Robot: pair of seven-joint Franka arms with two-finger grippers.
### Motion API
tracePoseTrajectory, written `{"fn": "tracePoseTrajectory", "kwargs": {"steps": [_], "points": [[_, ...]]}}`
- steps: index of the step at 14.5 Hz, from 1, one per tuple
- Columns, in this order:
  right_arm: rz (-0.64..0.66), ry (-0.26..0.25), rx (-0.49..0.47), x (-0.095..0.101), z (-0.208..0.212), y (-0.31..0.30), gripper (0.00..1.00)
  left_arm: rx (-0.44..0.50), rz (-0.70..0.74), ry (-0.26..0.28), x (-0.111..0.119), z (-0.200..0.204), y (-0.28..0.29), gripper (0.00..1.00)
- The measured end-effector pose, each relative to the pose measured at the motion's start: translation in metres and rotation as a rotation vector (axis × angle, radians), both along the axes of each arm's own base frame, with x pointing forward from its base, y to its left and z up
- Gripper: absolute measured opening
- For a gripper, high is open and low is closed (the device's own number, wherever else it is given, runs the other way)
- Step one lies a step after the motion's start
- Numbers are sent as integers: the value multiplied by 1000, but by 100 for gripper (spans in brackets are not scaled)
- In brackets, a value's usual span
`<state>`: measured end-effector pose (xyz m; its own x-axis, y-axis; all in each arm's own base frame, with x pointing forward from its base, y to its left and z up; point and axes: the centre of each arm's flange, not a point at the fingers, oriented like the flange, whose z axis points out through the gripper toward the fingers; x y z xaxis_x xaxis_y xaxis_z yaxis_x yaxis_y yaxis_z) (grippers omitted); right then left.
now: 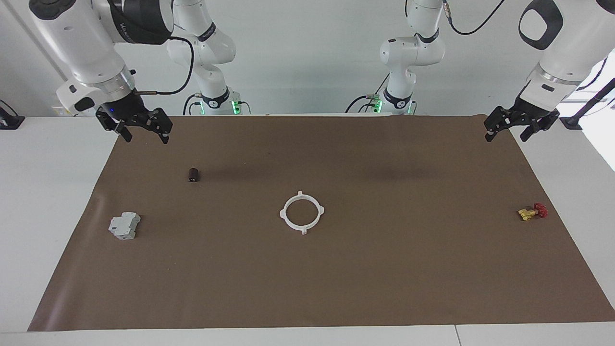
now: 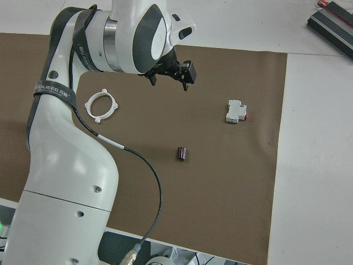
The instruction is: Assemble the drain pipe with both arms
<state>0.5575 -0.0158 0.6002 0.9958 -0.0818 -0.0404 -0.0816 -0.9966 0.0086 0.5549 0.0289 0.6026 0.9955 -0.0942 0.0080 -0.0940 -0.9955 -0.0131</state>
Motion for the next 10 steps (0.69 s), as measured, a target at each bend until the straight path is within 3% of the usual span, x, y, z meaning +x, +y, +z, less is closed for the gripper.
{"fn": "tracePoseTrajectory", "kwargs": {"steps": [10], "points": [[0,-2,0,0,1,0,100,-37,115,36,-2,21,-10,100]]}}
